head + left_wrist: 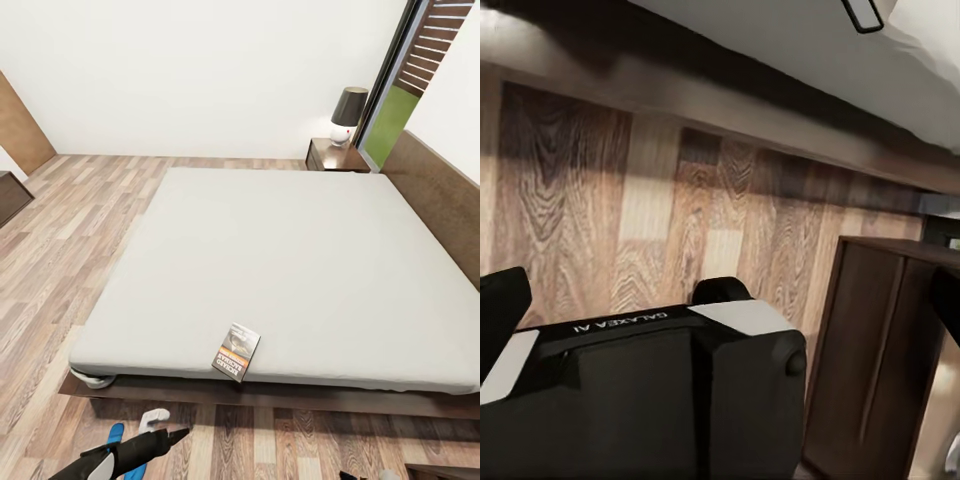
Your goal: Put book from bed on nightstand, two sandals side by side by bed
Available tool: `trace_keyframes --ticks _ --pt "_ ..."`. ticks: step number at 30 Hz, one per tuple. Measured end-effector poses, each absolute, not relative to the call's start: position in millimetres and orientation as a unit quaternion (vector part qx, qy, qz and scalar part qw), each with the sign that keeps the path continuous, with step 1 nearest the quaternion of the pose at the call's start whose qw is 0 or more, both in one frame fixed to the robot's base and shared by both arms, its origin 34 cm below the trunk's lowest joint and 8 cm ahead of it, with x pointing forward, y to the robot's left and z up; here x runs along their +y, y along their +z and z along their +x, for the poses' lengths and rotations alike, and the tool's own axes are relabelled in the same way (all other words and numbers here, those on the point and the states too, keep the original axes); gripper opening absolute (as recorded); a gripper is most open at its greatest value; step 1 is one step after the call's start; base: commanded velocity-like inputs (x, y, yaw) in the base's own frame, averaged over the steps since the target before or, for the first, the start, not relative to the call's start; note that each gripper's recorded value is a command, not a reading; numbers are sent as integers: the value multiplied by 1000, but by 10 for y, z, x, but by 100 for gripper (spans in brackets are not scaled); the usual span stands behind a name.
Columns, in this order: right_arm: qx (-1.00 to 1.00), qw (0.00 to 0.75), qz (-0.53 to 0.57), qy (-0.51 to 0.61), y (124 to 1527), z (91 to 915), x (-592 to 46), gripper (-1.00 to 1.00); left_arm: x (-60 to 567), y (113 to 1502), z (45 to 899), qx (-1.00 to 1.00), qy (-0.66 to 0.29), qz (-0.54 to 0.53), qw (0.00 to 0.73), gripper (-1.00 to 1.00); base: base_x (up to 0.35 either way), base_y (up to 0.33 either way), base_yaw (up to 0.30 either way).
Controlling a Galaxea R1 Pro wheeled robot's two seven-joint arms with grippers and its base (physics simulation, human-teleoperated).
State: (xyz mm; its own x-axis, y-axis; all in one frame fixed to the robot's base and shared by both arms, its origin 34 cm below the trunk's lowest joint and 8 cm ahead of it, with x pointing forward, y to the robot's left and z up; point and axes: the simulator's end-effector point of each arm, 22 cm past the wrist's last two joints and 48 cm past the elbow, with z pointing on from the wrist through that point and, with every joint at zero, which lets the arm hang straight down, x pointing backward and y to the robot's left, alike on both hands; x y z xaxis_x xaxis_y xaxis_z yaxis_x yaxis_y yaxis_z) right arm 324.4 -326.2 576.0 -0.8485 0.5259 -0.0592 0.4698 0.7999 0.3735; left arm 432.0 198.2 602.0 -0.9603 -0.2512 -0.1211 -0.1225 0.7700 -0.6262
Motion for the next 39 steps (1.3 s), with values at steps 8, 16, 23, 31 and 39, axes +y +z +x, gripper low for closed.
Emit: trace_keyframes --ticks 8,16,23,31,39 --pt "913 141 245 294 5924 4093 -1723 100 2038 5988 4250 938 -317 -103 100 100 0 0 0" --pt "892 147 252 344 6091 4258 -1008 100 2025 5992 4252 937 -318 -103 101 100 0 0 0" --pt "877 183 244 370 6290 4633 -769 100 2008 5992 4250 937 -319 -103 101 100 0 0 0" --pt "859 216 255 386 6466 4957 -696 100 2004 5991 4246 936 -319 -105 100 100 0 0 0" --pt "847 225 272 397 6535 5050 -656 100 1999 5995 4242 936 -321 -105 100 100 0 0 0"
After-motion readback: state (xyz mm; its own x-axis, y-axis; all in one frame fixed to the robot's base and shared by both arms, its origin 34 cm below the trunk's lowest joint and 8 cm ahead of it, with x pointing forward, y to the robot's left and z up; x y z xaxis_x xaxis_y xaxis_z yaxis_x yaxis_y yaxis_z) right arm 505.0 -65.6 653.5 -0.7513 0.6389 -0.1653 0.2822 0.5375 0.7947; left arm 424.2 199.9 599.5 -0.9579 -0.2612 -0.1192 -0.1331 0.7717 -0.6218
